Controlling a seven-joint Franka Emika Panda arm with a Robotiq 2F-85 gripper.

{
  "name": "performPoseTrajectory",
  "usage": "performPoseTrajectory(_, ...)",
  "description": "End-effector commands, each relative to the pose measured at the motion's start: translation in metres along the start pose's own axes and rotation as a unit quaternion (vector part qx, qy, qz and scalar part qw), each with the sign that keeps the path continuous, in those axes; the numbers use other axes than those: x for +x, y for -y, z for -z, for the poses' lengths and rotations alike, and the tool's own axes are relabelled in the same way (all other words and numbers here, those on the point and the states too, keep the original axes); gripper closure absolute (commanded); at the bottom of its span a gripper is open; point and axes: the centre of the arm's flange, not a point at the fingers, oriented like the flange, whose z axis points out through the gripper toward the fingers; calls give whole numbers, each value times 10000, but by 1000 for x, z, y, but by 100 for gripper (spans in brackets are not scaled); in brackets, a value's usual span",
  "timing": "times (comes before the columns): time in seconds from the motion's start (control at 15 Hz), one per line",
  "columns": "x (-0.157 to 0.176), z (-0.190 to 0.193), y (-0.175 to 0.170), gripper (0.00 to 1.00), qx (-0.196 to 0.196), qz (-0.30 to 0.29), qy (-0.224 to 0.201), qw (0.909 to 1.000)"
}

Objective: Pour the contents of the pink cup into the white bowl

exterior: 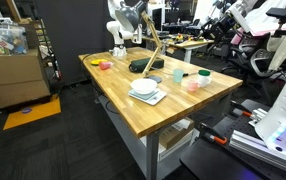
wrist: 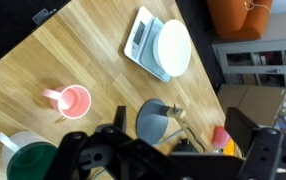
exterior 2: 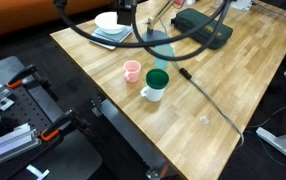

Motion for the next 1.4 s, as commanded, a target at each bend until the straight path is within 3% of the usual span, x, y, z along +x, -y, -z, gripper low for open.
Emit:
performPoseTrajectory(0.0,7,6,-24,0,561,-611,-344,9960)
performPoseTrajectory(0.2,0,0,-44,0,772,-1117,-416,9899)
performPoseTrajectory(0.27,2,5,-37,0,611,-873,-339,9937)
performPoseTrajectory(0.87,1,-2,-46,0,744,-1110,-267,9907)
performPoseTrajectory(1.13,14,-18,-69,0,1299,-1784,-46,9753)
performPoseTrajectory(1.33,22,-29,-93,0,1746,-2421,39,9544)
